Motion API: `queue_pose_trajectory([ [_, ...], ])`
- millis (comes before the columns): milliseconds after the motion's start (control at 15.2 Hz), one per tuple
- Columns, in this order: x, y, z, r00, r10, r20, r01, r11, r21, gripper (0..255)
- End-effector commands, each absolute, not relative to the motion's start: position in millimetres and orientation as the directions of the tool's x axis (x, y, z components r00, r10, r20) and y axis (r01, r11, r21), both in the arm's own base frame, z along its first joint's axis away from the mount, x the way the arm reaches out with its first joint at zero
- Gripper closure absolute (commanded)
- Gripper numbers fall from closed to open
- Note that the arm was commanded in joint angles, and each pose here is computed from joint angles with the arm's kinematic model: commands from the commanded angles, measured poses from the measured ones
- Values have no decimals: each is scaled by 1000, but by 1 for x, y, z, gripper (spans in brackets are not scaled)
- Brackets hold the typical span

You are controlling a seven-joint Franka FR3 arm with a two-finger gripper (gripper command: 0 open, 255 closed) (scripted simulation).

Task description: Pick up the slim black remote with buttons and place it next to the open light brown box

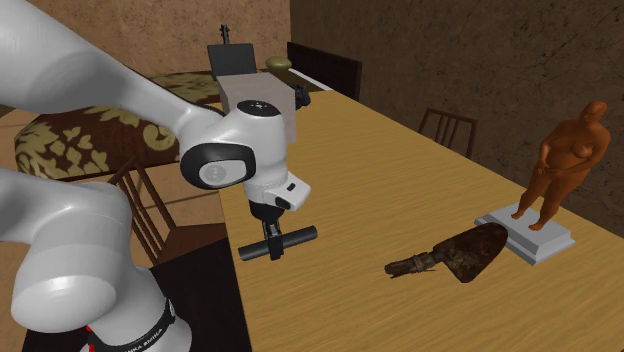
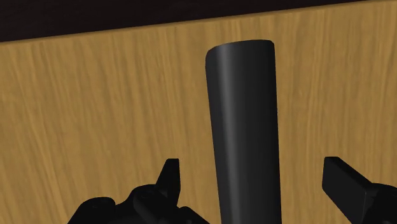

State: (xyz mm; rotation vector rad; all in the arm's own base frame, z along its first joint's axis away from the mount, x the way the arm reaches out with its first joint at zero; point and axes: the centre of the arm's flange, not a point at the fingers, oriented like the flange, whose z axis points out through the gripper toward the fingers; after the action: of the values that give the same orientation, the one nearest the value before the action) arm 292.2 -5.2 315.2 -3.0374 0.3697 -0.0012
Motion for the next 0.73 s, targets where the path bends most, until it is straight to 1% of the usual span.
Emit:
queue_pose_trajectory([
  [0, 292, -5, 315, 971, -240, -9, -239, -967, -81, 0],
  [198, 292, -5, 315, 971, -240, -9, -239, -967, -81, 0],
  [264, 292, -5, 315, 971, -240, -9, -239, -967, -81, 255],
  [660, 292, -4, 314, 971, -239, -9, -239, -968, -81, 255],
])
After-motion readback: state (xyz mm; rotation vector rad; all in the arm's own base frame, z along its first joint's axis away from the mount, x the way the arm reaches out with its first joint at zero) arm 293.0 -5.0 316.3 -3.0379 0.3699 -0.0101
